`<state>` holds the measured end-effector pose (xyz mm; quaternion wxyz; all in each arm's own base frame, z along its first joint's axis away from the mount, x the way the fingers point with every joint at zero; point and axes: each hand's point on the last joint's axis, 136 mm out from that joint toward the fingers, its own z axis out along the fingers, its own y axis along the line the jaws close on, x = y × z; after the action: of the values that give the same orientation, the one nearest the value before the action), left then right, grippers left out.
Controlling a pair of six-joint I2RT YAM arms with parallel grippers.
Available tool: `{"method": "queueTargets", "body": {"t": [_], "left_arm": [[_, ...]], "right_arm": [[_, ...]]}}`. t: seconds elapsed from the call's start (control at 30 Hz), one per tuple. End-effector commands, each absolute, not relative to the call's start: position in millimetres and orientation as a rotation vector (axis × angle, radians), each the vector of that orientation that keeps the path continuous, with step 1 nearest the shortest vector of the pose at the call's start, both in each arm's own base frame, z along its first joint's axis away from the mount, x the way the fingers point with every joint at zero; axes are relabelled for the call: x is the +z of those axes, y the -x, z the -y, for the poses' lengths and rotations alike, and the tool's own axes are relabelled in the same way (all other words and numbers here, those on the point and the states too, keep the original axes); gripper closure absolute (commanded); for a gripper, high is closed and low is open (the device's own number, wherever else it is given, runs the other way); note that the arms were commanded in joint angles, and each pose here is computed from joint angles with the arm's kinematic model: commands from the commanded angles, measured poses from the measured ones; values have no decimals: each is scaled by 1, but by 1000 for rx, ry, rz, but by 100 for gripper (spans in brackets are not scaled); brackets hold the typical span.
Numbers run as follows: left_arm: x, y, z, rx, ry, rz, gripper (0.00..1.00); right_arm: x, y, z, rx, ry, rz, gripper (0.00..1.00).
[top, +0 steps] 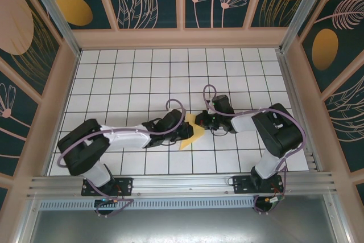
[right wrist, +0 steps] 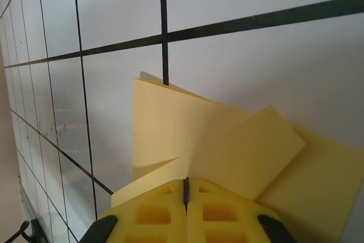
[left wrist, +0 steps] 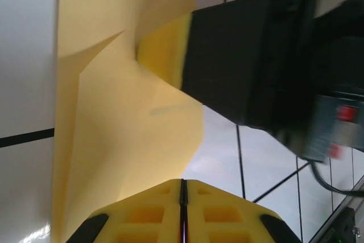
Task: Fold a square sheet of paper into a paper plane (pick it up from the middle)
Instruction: Fourth fold the wing at the center of the table.
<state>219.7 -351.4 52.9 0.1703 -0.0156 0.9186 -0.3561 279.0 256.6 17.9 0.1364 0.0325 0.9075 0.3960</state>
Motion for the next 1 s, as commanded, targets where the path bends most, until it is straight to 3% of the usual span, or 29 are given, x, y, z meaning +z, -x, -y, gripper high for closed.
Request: {"method": "queueTargets", "body": {"t": [0.0, 0.2, 0.33, 0.5, 0.8, 0.97], "left_arm": [[53, -220, 369, -1177, 79, -2589, 90], [14, -206, 339, -1048, 160, -2698, 90], [-6, -178, 325, -1089, 126, -2786, 88], [-34, -150, 289, -930, 116, -2920, 88], [-31, -125, 260, -827, 48, -2979, 84], [-11, -137, 264, -777, 43, -2915, 84]], "right_arm": [[-9, -266, -242, 1052, -158, -2712, 97], [-12, -262, -240, 1047, -166, -2722, 97], [-14, -261, -238, 1036, -170, -2728, 97], [-14, -262, -236, 1020, -171, -2729, 97], [-17, -264, -233, 997, -183, -2739, 97], [-15, -264, -234, 1001, -181, -2736, 96]]}}
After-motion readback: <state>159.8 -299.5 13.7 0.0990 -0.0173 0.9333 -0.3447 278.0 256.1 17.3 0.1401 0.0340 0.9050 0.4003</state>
